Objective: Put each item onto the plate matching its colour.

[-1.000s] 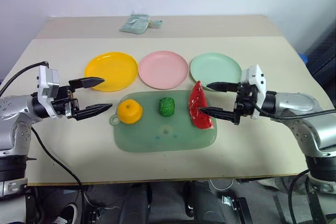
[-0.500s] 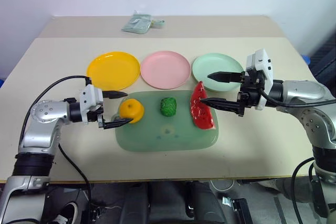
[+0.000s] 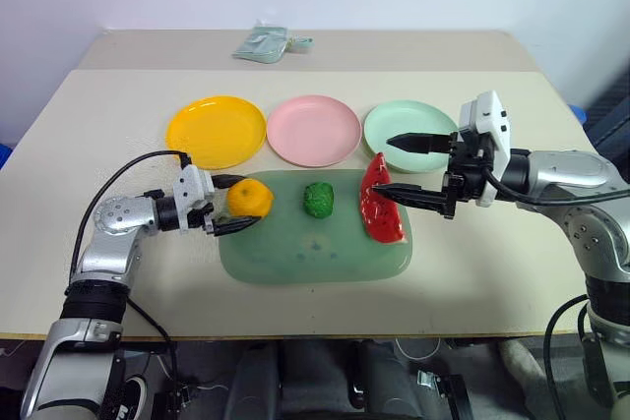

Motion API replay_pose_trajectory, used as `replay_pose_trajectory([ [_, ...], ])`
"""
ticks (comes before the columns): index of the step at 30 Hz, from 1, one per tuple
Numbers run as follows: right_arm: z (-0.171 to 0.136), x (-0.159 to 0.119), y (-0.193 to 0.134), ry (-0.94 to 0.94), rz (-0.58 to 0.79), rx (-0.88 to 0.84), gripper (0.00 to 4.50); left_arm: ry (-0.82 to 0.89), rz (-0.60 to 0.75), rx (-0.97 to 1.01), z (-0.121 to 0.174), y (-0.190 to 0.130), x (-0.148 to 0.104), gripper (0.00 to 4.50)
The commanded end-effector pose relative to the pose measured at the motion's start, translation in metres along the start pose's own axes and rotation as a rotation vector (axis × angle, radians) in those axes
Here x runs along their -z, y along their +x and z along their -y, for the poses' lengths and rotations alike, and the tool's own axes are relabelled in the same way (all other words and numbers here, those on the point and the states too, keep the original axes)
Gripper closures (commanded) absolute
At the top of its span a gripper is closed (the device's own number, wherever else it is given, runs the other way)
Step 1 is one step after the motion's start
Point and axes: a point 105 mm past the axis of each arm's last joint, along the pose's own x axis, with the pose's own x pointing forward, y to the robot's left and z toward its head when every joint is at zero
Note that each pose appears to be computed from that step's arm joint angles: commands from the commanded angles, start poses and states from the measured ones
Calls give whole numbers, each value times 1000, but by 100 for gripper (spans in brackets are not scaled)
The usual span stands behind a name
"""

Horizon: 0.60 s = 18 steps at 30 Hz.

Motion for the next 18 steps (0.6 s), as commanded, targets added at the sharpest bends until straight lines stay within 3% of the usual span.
replay_pose_trajectory([
  [1,2,-14,5,-63,61,11,0,33,71,-237,-46,-7,-26,105],
  [6,3,-18,10,-92,94,7,0,46,86,-450,-81,-8,-33,105],
  [13,6,-19,12,-109,108,32,0,-33,75,-824,-127,-19,-21,105],
  [18,9,-19,12,-131,102,45,0,-52,76,-921,-141,-15,-22,105],
])
